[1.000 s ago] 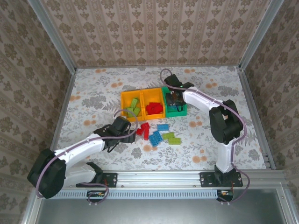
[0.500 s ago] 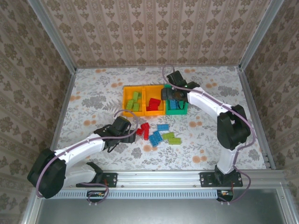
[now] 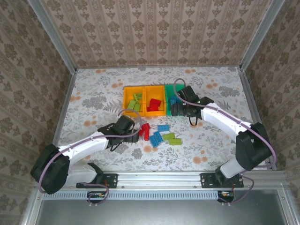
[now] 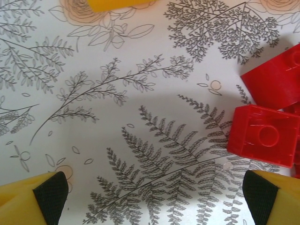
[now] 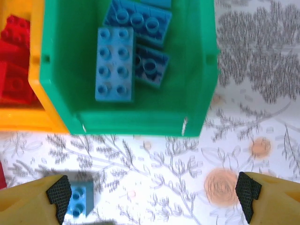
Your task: Sort the legos into containers by color
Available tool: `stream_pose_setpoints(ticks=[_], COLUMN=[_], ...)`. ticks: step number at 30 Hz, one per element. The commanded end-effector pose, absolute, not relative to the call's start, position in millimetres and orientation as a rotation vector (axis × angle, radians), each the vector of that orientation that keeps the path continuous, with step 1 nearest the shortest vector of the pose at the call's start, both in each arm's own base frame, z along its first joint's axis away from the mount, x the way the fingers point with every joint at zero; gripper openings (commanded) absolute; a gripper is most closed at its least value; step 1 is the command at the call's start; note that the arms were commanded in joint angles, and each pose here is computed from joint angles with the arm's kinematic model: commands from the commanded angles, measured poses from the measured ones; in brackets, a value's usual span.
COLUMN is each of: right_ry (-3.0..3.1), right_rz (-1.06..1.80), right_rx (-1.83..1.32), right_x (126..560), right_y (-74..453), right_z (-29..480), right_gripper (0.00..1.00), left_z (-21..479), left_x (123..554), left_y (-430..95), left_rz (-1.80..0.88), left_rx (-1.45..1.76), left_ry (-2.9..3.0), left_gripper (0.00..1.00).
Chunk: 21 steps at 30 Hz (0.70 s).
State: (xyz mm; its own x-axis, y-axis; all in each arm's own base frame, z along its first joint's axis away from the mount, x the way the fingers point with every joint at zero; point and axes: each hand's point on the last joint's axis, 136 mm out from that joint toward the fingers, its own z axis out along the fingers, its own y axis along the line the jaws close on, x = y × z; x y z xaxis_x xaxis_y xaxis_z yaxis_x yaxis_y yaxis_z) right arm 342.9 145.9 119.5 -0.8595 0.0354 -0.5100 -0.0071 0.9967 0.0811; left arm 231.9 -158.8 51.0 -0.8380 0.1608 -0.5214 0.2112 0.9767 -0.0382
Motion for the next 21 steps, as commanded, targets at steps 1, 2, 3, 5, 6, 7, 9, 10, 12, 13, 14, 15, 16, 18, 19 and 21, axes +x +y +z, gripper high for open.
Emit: stream_pose_setpoints(ticks=[1, 2, 3, 5, 6, 7, 9, 10, 12, 13, 14, 15, 16, 18, 19, 21], right_ry=[2.631, 2.641, 2.625, 2.637, 2.641, 2.646, 2.644, 2.643, 2.642, 2.641, 2.641, 2.64, 2.637, 2.637, 2.636, 2.635], right_rz=[0.166, 0.167, 0.186, 0.187, 0.186, 0.184, 0.191, 0.194, 0.195, 0.191, 0.191, 0.192, 0.193, 0.189, 0.185, 0.169], right_rx=[0.043, 0.047, 0.053, 0.072, 0.084, 0.094, 0.109, 0.114, 0.122, 0.124, 0.124, 0.125, 0.124, 0.125, 0.126, 0.127], right_x=[322, 317, 317, 310, 308, 306, 303, 301, 301, 301, 301, 301, 301, 301, 301, 301], right_y=[149, 148, 150, 147, 146, 144, 143, 143, 142, 141, 141, 141, 142, 141, 140, 138], right_z=[112, 108, 108, 99, 96, 92, 88, 87, 84, 83, 84, 84, 84, 83, 83, 81], right_gripper=[0.92, 0.91, 0.91, 0.91, 0.91, 0.91, 0.91, 0.91, 0.91, 0.91, 0.91, 0.91, 0.91, 0.91, 0.91, 0.91], left_z=[62, 63, 65, 69, 71, 73, 75, 75, 75, 74, 72, 68, 66, 61, 59, 55], left_x=[237, 235, 234, 231, 230, 228, 226, 226, 224, 224, 223, 223, 223, 224, 224, 225], left_y=[-177, -182, -187, -200, -206, -212, -223, -228, -239, -244, -247, -249, -252, -257, -260, -264], left_rz=[-0.196, -0.21, -0.227, -0.268, -0.286, -0.299, -0.327, -0.343, -0.369, -0.374, -0.371, -0.361, -0.36, -0.361, -0.363, -0.349], left_rx=[0.272, 0.285, 0.295, 0.319, 0.328, 0.333, 0.34, 0.341, 0.356, 0.362, 0.366, 0.364, 0.366, 0.369, 0.374, 0.383], left_ry=[2.563, 2.562, 2.559, 2.552, 2.55, 2.549, 2.551, 2.552, 2.553, 2.556, 2.566, 2.581, 2.591, 2.612, 2.62, 2.632], left_gripper=[1.0, 1.0, 1.0, 1.0, 1.0, 1.0, 0.97, 0.95, 0.92, 0.89, 0.87, 0.85, 0.82, 0.75, 0.71, 0.66])
